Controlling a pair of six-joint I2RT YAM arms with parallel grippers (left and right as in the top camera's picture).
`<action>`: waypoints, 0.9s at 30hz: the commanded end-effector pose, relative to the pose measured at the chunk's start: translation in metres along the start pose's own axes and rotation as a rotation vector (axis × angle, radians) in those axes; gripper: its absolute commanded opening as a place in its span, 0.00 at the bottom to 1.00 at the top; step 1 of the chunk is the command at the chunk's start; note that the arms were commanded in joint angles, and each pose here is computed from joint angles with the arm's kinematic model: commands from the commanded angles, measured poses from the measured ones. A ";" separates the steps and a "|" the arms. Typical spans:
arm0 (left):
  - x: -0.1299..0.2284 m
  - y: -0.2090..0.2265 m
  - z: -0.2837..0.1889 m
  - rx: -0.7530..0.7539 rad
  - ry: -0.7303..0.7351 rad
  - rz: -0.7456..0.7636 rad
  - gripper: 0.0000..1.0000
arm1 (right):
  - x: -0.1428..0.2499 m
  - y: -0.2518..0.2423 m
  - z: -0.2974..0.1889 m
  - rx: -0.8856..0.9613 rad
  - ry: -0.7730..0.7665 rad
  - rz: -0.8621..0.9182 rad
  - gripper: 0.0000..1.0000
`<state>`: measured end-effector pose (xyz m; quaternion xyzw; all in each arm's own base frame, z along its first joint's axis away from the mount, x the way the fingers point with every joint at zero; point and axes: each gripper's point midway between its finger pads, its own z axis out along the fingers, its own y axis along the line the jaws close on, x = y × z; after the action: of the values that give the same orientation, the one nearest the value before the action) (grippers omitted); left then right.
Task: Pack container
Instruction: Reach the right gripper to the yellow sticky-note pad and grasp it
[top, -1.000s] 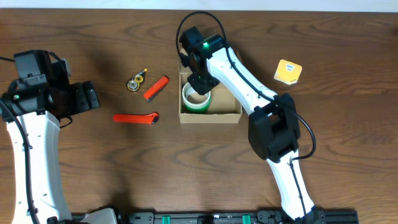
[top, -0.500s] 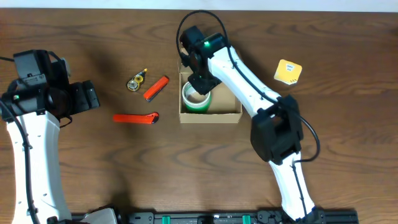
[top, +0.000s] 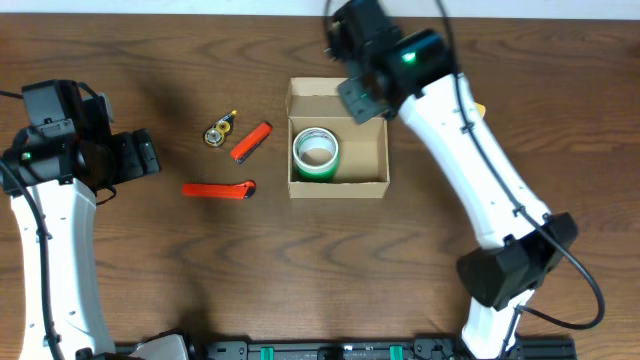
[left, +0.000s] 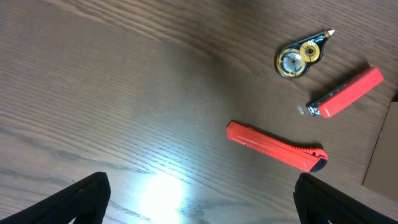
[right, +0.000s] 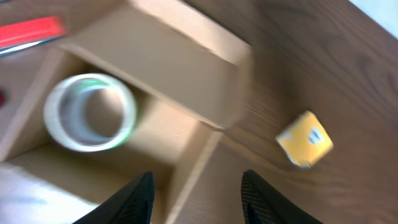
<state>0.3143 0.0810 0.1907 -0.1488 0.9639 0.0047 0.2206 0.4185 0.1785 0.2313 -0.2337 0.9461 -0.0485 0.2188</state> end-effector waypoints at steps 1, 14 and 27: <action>-0.004 0.001 -0.002 0.001 -0.008 -0.009 0.95 | 0.013 -0.066 0.007 0.089 0.026 0.181 0.48; -0.004 0.001 -0.002 0.001 -0.009 -0.009 0.95 | 0.102 -0.174 0.086 0.071 0.168 0.678 0.60; -0.002 0.002 -0.001 0.000 0.000 -0.009 0.95 | 0.133 -0.170 0.170 0.098 0.273 0.729 0.66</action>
<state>0.3139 0.0809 0.1905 -0.1487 0.9642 0.0047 0.2197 0.4614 -0.0281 0.0838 0.1222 0.9835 -0.0351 0.1288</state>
